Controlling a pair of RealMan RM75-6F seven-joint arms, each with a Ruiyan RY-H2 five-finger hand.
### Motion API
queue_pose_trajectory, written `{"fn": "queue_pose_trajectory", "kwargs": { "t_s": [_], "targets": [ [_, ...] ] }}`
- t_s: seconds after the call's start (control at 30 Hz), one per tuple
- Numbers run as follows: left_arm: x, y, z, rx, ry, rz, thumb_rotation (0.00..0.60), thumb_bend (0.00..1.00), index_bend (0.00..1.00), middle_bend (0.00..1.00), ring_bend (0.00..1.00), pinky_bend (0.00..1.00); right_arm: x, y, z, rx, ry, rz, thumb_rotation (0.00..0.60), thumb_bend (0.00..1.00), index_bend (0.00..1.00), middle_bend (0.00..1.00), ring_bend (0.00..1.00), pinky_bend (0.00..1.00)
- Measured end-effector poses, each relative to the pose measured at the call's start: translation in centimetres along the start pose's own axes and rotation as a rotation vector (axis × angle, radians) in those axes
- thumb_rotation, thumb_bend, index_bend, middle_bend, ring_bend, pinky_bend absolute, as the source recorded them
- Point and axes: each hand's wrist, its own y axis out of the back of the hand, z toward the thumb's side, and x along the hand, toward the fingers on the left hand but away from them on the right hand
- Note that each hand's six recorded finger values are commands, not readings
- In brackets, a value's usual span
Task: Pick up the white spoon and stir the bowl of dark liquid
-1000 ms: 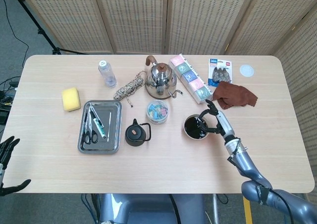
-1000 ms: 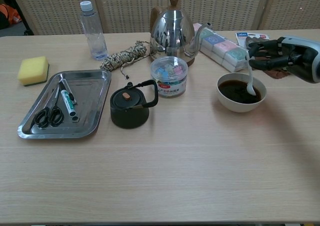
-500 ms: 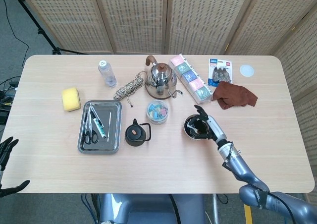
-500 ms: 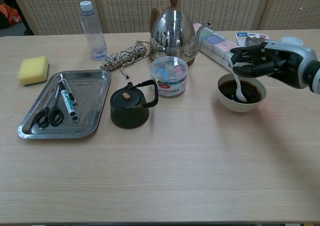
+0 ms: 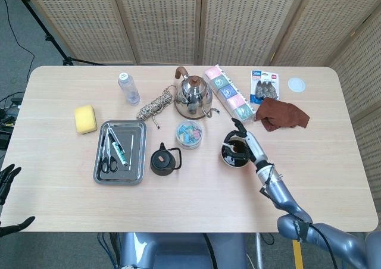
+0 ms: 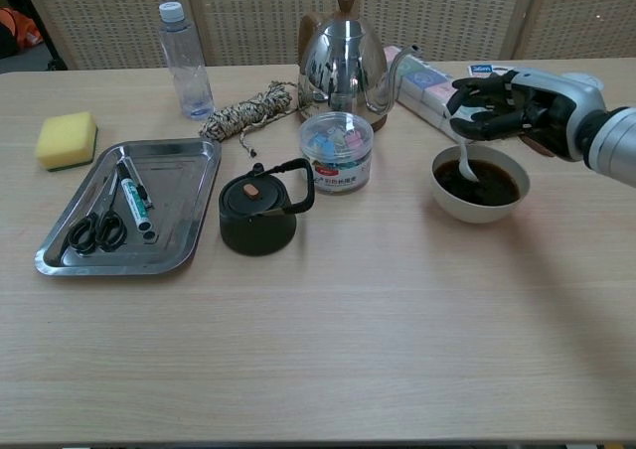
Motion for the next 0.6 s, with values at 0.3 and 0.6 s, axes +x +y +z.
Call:
{"fn": "queue_pose_trajectory", "kwargs": {
  "t_s": [0.3, 0.6],
  "targets": [
    [0.1, -0.3, 0.3, 0.008, -0.005, -0.008, 0.600, 0.00, 0.00, 0.00, 0.00, 0.00, 0.8, 1.6, -0.4, -0.013, -0.024, -0.007, 0.600, 0.59, 0.56, 0.00, 0.00, 0.00],
    [0.0, -0.6, 0.6, 0.015, -0.011, -0.015, 0.600, 0.00, 0.00, 0.00, 0.00, 0.00, 2.2, 2.0, -0.5, 0.003, -0.049, 0.037, 0.600, 0.59, 0.56, 0.00, 0.00, 0.00]
  ]
}}
